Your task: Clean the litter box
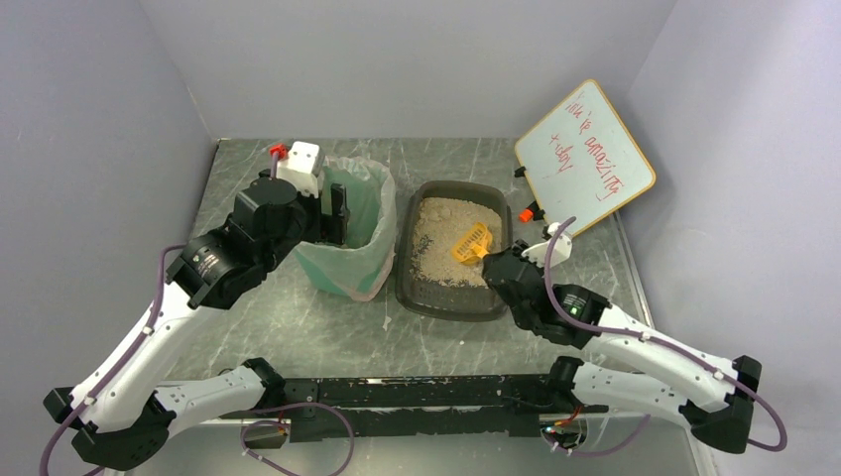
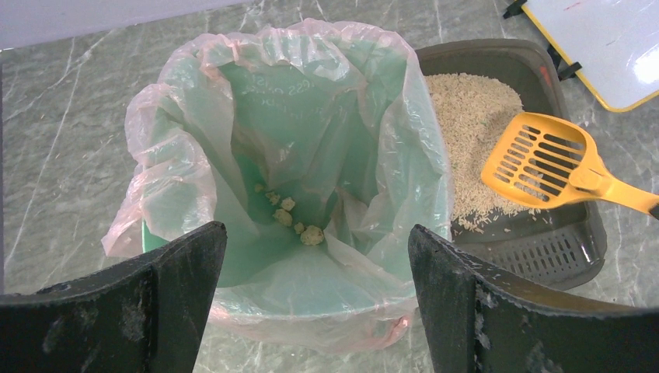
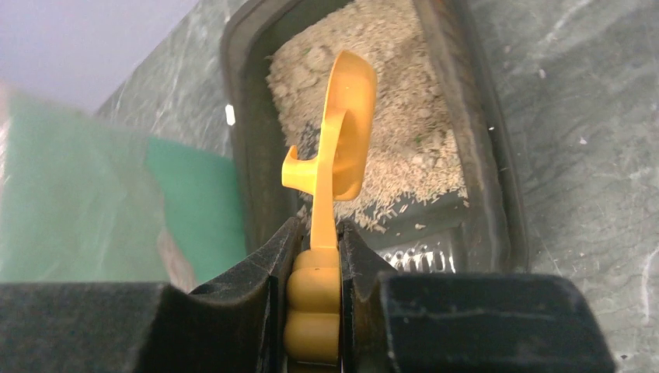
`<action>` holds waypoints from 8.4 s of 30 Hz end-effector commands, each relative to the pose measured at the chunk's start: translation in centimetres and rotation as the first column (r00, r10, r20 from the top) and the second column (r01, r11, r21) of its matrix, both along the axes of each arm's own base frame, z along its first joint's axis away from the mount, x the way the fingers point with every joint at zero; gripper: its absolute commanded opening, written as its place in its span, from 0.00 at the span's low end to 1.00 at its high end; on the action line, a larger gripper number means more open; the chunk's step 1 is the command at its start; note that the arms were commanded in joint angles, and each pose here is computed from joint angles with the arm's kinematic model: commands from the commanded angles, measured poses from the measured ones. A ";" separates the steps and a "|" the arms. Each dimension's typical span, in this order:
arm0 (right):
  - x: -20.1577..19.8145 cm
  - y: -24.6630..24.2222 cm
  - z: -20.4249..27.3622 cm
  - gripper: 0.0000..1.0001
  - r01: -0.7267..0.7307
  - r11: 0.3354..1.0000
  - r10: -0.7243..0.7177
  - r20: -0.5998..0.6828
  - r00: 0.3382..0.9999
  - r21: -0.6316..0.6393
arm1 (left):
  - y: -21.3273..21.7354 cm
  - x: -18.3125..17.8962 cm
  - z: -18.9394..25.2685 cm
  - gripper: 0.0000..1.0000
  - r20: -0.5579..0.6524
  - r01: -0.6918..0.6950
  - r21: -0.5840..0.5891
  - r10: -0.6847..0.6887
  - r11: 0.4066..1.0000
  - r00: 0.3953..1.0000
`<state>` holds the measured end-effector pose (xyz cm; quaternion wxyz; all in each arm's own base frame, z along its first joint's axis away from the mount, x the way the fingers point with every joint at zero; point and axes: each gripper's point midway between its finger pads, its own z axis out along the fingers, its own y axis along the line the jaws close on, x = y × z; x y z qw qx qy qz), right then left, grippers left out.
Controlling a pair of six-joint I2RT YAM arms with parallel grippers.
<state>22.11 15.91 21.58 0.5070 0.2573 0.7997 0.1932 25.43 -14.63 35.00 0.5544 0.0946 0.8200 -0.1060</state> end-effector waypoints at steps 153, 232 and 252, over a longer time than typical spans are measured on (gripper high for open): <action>0.7 -1.8 1.2 0.00 -0.315 0.612 -0.080 0.453 0.888 0.725 | 1.5 -1.9 5.1 0.90 0.077 0.010 -0.069 -0.005 0.998 0.997; -0.1 -2.3 7.2 0.00 -0.327 0.682 -0.046 0.485 0.874 0.654 | 0.6 -1.5 3.7 0.89 0.059 0.029 -0.068 -0.025 0.997 0.998; 0.5 -2.1 7.2 0.00 -0.308 0.710 -0.039 0.471 0.881 0.633 | 1.2 -1.6 3.1 0.89 0.059 0.006 -0.048 -0.003 0.999 0.998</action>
